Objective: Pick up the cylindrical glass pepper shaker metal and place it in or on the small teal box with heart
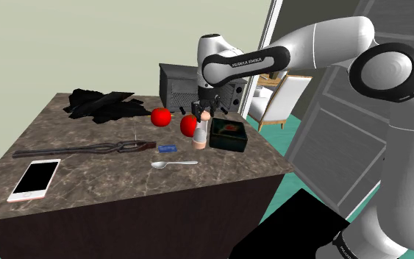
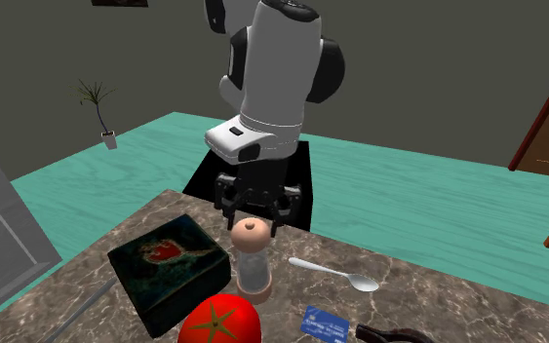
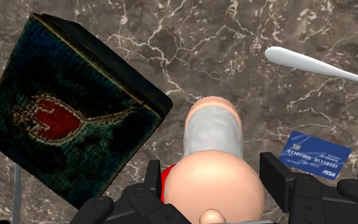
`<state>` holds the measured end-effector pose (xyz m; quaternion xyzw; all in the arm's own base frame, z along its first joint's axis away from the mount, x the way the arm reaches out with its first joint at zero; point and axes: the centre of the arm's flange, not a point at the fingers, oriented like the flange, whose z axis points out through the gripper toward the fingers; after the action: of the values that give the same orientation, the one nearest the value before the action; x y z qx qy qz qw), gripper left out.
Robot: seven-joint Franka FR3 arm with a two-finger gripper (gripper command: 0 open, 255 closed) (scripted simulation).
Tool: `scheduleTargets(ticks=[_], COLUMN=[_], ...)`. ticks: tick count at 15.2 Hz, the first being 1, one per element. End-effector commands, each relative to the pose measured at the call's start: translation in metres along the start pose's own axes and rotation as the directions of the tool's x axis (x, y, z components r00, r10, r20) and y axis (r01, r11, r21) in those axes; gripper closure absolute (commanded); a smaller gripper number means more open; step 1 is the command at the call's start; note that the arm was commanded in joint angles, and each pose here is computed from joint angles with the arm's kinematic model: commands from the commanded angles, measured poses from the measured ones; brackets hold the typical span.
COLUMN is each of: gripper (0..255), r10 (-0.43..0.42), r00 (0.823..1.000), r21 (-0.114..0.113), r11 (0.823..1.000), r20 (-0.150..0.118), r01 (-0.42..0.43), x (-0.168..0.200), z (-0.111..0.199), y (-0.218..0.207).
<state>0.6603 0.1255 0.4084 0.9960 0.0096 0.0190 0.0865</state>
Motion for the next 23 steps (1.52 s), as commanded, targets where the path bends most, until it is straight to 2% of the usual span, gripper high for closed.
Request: scheduleTargets(ticks=[1, 23], gripper=[255, 255], r10=[0.0, 0.0], r00=[1.0, 1.0], r21=[0.0, 0.0], r11=[1.0, 1.0], r20=[0.0, 0.0], r01=[0.0, 0.0], x=[0.0, 0.004], z=[-0.011, -0.125], y=[0.002, 0.022])
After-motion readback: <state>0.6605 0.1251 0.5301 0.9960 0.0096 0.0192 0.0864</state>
